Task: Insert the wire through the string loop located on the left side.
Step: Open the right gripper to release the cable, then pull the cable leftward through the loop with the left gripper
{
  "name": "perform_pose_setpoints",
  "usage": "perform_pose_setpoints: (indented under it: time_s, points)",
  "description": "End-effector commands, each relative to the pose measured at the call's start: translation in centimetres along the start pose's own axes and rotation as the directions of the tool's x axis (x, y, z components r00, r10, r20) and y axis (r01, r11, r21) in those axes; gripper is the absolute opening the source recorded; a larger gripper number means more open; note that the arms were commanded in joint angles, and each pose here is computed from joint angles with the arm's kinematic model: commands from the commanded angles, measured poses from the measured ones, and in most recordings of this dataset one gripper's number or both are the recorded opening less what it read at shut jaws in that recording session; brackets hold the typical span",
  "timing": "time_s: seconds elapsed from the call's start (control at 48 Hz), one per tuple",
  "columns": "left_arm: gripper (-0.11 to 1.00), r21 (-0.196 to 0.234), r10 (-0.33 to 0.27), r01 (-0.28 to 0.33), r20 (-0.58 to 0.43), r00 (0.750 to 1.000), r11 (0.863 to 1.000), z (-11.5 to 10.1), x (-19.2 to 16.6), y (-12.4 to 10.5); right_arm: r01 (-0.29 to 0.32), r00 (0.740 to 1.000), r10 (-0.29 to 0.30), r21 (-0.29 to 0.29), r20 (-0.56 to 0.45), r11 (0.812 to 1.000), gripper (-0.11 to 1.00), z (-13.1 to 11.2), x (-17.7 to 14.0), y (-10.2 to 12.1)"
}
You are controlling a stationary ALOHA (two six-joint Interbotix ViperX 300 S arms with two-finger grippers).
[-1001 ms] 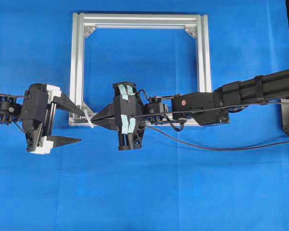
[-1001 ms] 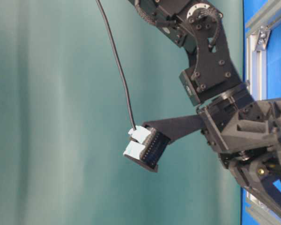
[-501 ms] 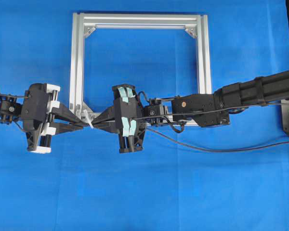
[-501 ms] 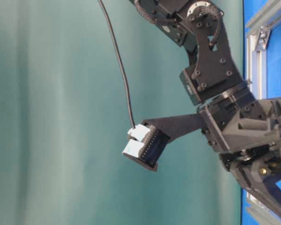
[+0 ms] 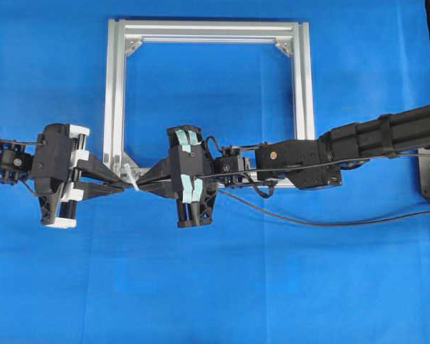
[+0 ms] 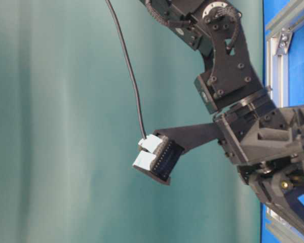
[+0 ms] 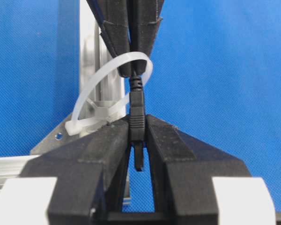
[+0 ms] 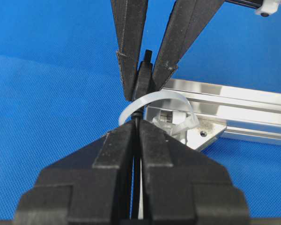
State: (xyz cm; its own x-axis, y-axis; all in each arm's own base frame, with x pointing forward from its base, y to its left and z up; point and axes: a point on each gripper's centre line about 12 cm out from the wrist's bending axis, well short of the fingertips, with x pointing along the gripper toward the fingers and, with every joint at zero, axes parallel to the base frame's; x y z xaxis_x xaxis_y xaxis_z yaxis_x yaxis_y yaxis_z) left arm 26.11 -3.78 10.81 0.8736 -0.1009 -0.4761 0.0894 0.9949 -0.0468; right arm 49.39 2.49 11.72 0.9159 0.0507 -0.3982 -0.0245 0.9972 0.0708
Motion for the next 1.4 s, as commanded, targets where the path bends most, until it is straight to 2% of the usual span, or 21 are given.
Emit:
perform_pose_setpoints:
  time_s: [0.0,0.188,0.25,0.355,0.521,0.584,0.959,1.23,1.376]
  points:
    - [0.08,0.001,-0.005,0.004,0.034,0.999,1.0,1.0,0.2,-0.1,0.008,0.999,-0.008,0.011,0.033,1.0,0.0,1.6,-0.2,-0.4]
    - [0.08,-0.001,-0.005,0.005,0.033,0.999,1.0,1.0,0.2,-0.2,0.014,1.0,-0.014,0.018,0.015,1.0,0.01,1.5,-0.2,-0.5]
    - [0.08,-0.005,-0.004,0.004,0.035,0.999,1.0,1.0,0.2,-0.1,0.015,1.0,-0.015,0.018,0.004,1.0,0.07,1.4,-0.2,-0.6]
    - [0.08,-0.006,-0.006,0.006,0.035,0.999,1.0,1.0,0.2,-0.2,0.017,1.0,-0.017,0.021,-0.019,1.0,0.31,1.1,-0.2,-0.6]
    - [0.08,-0.008,-0.004,0.004,0.034,0.999,1.0,1.0,0.2,-0.1,0.02,0.999,-0.019,0.016,-0.049,1.0,0.81,0.7,-0.4,-0.6]
    - [0.08,-0.008,-0.004,0.004,0.037,0.999,1.0,1.1,0.2,-0.1,0.02,0.999,-0.019,0.016,-0.051,1.0,0.93,0.7,-0.5,-0.6]
    - [0.08,-0.007,-0.004,0.004,0.04,0.999,1.0,1.0,-0.1,-0.1,0.019,0.999,-0.018,0.015,-0.046,1.0,0.94,0.8,-0.5,-0.6]
    - [0.08,-0.014,-0.009,0.01,0.041,0.999,1.0,0.3,-3.4,0.0,0.019,0.999,-0.018,0.015,-0.049,1.0,0.94,0.7,-0.5,-0.6]
    - [0.08,-0.022,-0.014,0.013,-0.016,1.0,1.0,-0.2,-5.2,0.0,0.018,0.999,-0.017,0.012,-0.043,1.0,0.94,0.9,-0.5,-0.6]
